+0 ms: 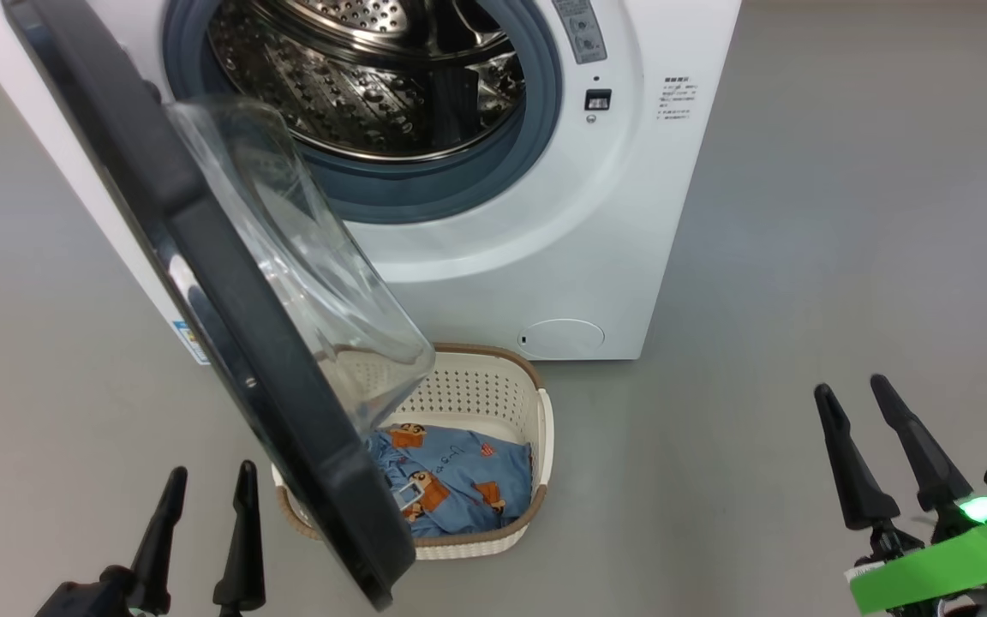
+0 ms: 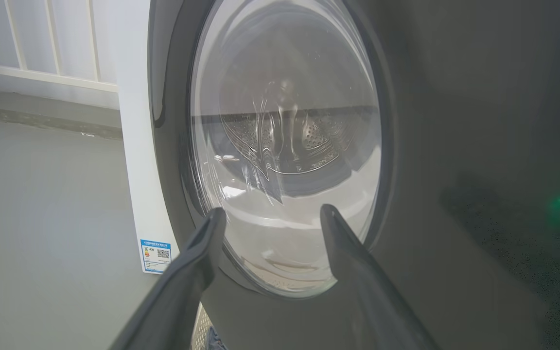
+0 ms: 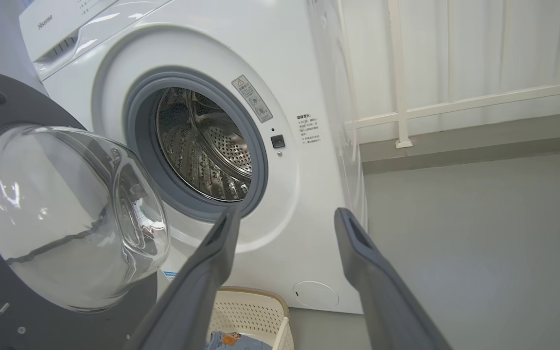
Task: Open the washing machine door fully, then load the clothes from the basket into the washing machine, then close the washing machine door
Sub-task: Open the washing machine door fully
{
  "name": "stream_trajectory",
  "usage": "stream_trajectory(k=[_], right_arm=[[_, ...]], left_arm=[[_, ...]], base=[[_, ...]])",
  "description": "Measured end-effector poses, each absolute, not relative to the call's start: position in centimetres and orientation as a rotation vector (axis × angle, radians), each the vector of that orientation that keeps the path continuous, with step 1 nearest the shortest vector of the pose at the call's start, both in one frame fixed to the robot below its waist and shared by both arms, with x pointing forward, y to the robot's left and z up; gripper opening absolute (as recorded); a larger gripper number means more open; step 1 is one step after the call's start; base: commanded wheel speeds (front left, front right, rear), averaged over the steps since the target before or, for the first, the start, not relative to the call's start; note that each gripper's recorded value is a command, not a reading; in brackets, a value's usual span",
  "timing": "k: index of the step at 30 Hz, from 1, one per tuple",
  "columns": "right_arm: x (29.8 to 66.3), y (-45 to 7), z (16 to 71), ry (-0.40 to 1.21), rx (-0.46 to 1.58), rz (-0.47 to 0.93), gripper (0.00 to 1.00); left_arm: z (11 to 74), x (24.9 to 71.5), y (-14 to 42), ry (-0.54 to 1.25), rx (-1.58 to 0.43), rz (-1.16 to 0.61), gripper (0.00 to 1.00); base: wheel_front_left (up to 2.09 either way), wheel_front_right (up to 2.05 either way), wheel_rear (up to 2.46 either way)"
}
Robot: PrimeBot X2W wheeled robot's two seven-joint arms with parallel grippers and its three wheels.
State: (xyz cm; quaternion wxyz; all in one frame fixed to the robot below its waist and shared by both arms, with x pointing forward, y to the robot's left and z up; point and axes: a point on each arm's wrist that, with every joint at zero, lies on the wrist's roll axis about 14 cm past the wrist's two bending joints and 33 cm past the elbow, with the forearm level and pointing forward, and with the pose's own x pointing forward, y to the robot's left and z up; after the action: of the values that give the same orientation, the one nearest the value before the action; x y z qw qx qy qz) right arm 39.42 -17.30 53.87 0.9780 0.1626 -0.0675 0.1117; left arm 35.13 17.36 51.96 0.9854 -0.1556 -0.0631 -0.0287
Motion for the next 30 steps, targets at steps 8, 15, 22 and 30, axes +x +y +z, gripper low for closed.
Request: stream_trajectory(k=[8, 15, 22, 30], right_arm=[[37.8, -19.3, 51.4, -0.086, 0.275, 0.121, 1.00], [36.6, -20.6, 50.8, -0.082, 0.264, 0.050, 1.00], [35.1, -21.7, 50.1, -0.068, 0.274, -0.017, 1.00], [34.2, -22.5, 49.5, -0.054, 0.247, -0.059, 1.00]], left_arm=[[51.7, 35.6, 17.2, -0.118, -0.314, -0.062, 1.00], [52.1, 35.5, 17.4, -0.131, -0.313, -0.059, 1.00], [52.4, 35.6, 17.2, -0.141, -0.315, -0.065, 1.00], [52.3, 35.7, 16.8, -0.138, -0.317, -0.076, 1.00]], base=[[0.00, 0.00, 0.00], [0.00, 0.00, 0.00], [0.00, 0.00, 0.00], [0.00, 0.00, 0.00]])
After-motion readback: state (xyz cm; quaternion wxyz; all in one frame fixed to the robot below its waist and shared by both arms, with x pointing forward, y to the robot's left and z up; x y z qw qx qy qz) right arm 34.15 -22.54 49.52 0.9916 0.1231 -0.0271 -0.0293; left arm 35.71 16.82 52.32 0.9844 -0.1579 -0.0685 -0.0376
